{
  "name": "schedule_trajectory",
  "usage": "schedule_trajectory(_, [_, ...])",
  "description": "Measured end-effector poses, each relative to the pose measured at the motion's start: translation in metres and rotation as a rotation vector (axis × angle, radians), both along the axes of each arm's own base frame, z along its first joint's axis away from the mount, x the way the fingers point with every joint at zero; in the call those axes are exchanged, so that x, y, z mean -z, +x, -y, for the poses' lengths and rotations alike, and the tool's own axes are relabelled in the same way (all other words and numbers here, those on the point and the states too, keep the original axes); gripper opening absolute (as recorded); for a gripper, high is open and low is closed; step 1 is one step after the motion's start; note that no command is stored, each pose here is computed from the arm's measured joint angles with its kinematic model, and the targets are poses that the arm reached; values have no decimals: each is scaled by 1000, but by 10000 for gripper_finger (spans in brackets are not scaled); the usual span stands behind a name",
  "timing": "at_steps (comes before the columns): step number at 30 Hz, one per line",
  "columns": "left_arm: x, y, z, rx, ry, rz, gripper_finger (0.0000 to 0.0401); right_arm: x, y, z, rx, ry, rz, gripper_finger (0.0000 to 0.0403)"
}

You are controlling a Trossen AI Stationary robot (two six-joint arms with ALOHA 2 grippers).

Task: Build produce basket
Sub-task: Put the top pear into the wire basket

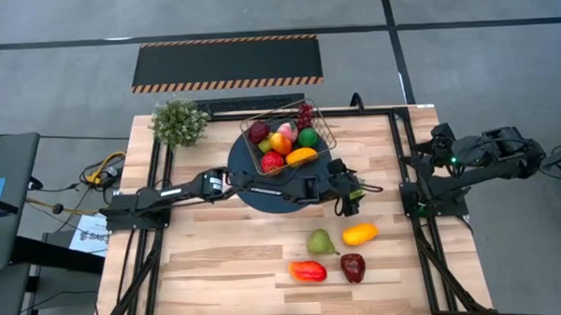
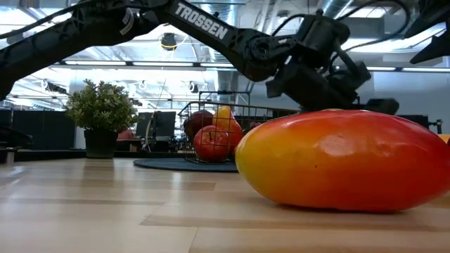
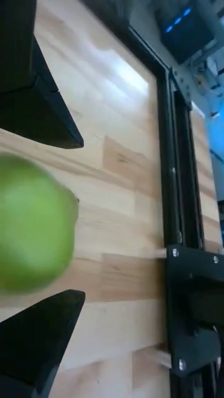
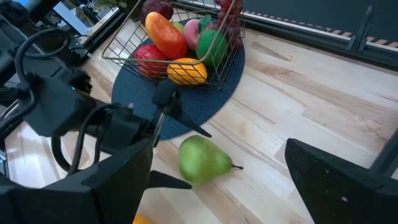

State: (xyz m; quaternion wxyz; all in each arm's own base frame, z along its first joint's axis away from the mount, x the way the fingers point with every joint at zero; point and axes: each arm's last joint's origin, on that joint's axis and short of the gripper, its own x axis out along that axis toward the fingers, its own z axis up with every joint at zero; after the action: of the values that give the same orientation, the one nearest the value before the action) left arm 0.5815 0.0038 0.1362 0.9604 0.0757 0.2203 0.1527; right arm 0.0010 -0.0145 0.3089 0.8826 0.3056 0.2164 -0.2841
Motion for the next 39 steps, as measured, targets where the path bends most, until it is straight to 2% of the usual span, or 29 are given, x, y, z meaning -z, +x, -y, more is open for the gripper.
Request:
schedule_trajectory(7, [24, 1, 0, -31, -42, -13, 378, 0, 0, 0, 0, 0, 0, 385])
schedule_trajectory(14, [27, 0, -4, -57, -49, -40, 376, 0, 0, 0, -1, 0, 0, 385])
schedule_trajectory(25, [28, -2, -6, -101, -110, -46, 326, 0, 0, 0, -1, 0, 0, 385])
schedule_trajectory(31, [10, 4, 16, -42, -127, -11, 325, 0, 0, 0, -1, 0, 0, 385])
schedule_trajectory(35, [-19, 8, 32, -6, -108, -8, 325, 0, 0, 0, -1, -1, 0, 385])
schedule_trajectory(39, [-39, 2, 40, -29, -75, -29, 325, 0, 0, 0, 0, -1, 0, 385])
